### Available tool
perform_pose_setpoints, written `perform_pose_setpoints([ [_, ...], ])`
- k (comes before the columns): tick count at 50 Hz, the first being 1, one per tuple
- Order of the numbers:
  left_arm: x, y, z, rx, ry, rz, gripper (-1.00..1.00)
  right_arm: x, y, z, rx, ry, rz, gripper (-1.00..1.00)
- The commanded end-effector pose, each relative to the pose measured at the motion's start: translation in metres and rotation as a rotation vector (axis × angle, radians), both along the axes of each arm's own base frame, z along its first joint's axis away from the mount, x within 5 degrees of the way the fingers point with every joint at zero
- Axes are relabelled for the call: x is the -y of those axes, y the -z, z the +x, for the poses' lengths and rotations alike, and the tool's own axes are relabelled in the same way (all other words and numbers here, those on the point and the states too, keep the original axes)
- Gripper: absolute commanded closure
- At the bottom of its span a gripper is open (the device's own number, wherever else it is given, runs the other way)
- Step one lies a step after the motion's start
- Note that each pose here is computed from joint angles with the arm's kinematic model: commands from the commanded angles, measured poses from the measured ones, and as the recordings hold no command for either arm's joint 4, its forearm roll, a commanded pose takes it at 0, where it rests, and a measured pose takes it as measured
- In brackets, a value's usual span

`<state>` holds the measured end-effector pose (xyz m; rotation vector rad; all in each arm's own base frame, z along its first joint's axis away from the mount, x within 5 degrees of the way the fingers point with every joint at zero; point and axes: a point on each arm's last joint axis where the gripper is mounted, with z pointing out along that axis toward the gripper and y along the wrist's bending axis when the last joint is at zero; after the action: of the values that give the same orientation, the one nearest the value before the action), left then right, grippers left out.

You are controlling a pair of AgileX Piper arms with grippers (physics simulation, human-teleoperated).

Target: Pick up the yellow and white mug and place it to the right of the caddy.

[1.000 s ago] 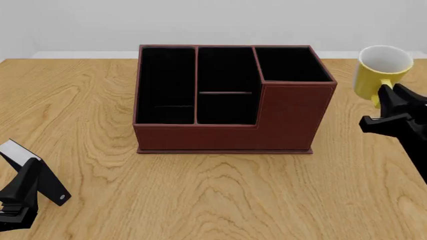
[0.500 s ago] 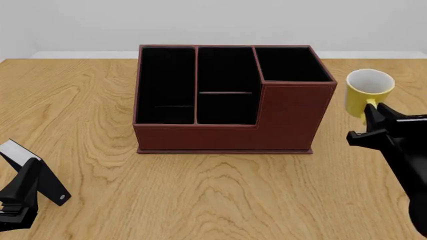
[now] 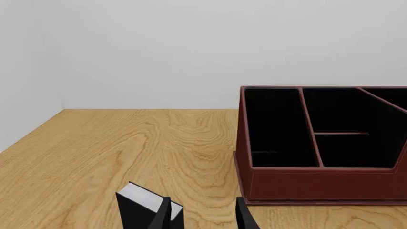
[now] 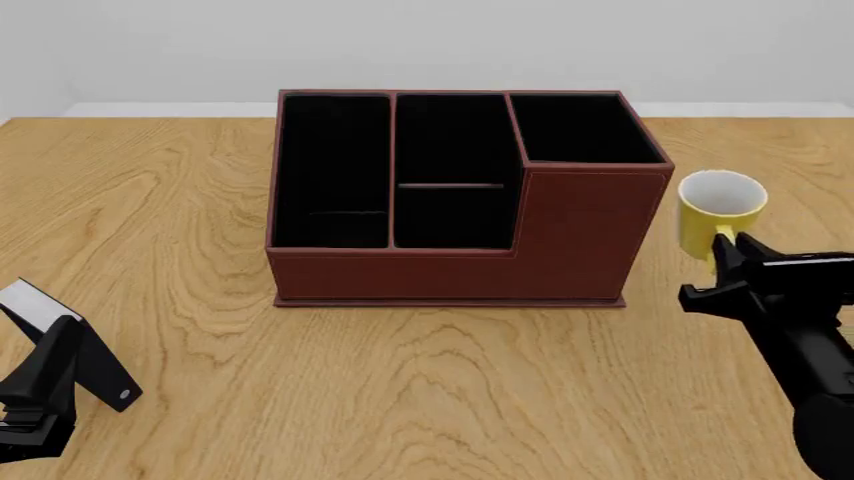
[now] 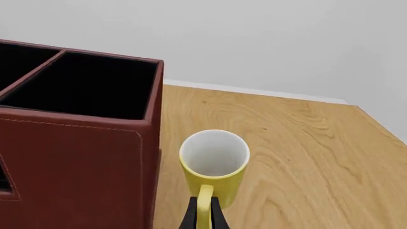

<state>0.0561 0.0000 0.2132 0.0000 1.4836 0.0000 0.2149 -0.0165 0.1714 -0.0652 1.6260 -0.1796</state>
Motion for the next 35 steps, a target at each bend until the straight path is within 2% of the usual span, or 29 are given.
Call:
perform_pose_setpoints([
  [1, 0.000, 0.000, 0.000, 0.000, 0.000, 0.000, -1.00, 0.002, 0.008, 0.004, -0.020, 0.008, 0.008, 1.00],
  [35, 0.000, 0.000, 0.000, 0.000, 0.000, 0.000, -1.00, 0.008, 0.026, 0.015, -0.093, 0.028, 0.003, 1.00],
])
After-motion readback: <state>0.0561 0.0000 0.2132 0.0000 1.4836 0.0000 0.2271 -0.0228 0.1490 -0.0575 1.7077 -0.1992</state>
